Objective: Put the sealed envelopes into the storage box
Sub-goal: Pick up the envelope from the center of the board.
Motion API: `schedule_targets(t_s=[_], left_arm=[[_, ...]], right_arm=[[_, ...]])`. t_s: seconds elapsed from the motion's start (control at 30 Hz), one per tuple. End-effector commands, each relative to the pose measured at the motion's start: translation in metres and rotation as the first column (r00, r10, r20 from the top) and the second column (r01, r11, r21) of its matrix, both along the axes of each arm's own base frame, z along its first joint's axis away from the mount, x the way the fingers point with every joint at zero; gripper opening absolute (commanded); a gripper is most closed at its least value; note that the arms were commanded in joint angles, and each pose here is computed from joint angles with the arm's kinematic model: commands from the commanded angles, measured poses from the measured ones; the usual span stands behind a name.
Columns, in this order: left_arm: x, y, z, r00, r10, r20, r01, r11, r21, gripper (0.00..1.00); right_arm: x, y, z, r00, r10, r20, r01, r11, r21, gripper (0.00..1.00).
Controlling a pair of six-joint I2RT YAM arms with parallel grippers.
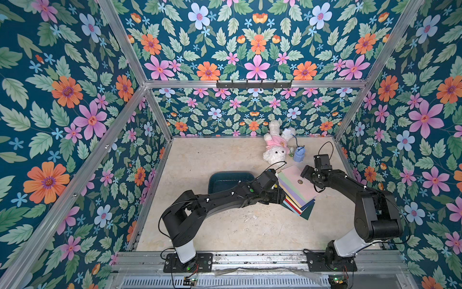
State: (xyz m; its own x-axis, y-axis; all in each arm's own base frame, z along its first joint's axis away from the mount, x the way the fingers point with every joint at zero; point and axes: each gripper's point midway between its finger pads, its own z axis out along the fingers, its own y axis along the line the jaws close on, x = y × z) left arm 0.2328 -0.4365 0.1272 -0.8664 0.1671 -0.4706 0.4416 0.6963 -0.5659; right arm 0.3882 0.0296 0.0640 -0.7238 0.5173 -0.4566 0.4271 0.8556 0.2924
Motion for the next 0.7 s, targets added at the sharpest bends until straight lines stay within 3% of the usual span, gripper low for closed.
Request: schedule_targets(t_s=[0.0, 0.3, 0.67], left_arm=[[0.009, -0.031, 0.002, 0.998, -0.062, 0.001, 0.062, 0.997, -0.042, 0.65], [0.069, -0.081, -0.048, 0.998, -0.042, -0.041, 0.043, 0.999, 0.013, 0.48], [0.099, -0.083, -0.088, 0.996, 0.001, -0.094, 0.001, 1.000, 0.025, 0.45]], right_arm=[[0.002, -0.004, -0.006, 1.000, 0.006, 0.005, -0.006, 1.000, 0.018, 0.86], [0.004, -0.018, -0.018, 1.000, -0.012, -0.009, 0.013, 0.998, 0.065, 0.86], [-0.020, -0.006, -0.045, 0.995, 0.019, -0.093, -0.007, 0.992, 0.129, 0.85]])
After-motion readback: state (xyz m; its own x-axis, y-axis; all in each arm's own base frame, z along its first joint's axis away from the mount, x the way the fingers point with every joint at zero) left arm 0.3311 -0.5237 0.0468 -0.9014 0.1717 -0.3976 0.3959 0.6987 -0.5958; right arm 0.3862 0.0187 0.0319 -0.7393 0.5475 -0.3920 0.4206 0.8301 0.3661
